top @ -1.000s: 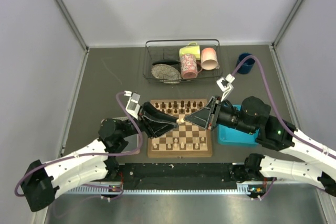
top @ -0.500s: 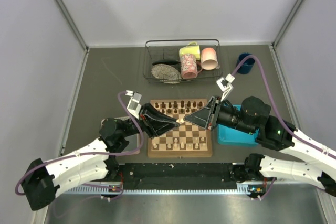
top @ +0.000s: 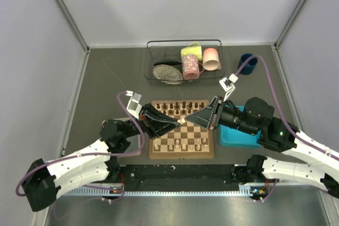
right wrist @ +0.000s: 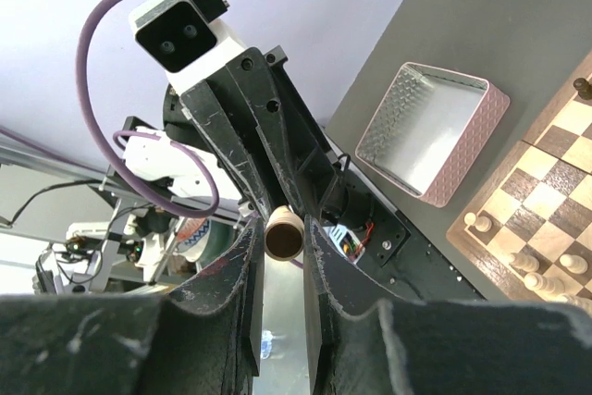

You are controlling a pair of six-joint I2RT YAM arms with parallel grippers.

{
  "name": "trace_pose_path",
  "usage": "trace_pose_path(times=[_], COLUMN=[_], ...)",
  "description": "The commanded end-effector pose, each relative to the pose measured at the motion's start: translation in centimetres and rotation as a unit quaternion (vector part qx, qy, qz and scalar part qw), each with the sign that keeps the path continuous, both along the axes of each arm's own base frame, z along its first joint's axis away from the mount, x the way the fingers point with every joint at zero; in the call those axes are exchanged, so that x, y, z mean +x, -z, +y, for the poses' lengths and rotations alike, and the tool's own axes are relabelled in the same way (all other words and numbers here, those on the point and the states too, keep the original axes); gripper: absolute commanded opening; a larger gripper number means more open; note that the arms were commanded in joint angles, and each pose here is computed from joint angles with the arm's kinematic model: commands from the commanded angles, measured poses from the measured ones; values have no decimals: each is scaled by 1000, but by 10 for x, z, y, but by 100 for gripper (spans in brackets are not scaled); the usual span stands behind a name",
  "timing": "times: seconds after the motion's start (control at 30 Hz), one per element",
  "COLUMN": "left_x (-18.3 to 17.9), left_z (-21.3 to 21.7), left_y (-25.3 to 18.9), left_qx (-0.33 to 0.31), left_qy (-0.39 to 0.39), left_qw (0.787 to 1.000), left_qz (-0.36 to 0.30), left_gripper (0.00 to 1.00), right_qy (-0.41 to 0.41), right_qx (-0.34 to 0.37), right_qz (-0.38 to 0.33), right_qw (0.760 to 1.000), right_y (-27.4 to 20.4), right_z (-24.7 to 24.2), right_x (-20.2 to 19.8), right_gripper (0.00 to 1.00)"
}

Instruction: Set up the chess pieces on the board

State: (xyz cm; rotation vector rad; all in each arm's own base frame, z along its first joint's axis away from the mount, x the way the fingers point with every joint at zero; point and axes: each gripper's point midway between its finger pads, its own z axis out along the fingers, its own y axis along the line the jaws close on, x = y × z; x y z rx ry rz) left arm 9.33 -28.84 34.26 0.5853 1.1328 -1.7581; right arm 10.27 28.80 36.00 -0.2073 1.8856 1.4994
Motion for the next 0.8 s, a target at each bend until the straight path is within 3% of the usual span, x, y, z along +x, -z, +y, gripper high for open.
trace_pose_path(times=[0.0,0.77], left_x=[-10,-9], left_z=[10,11], left_y=[-33,-34], left_qx=[-56,-57], left_qy=[10,1], left_qw=[998,998], left_qz=[-32,-30], left_gripper=[17,25], right_qy=[8,11], right_qx=[0,0], right_qz=[-3,2], right_qw=[1000,1000], right_y=[4,7], right_z=[1,2], right_x=[3,5], right_gripper=[0,0])
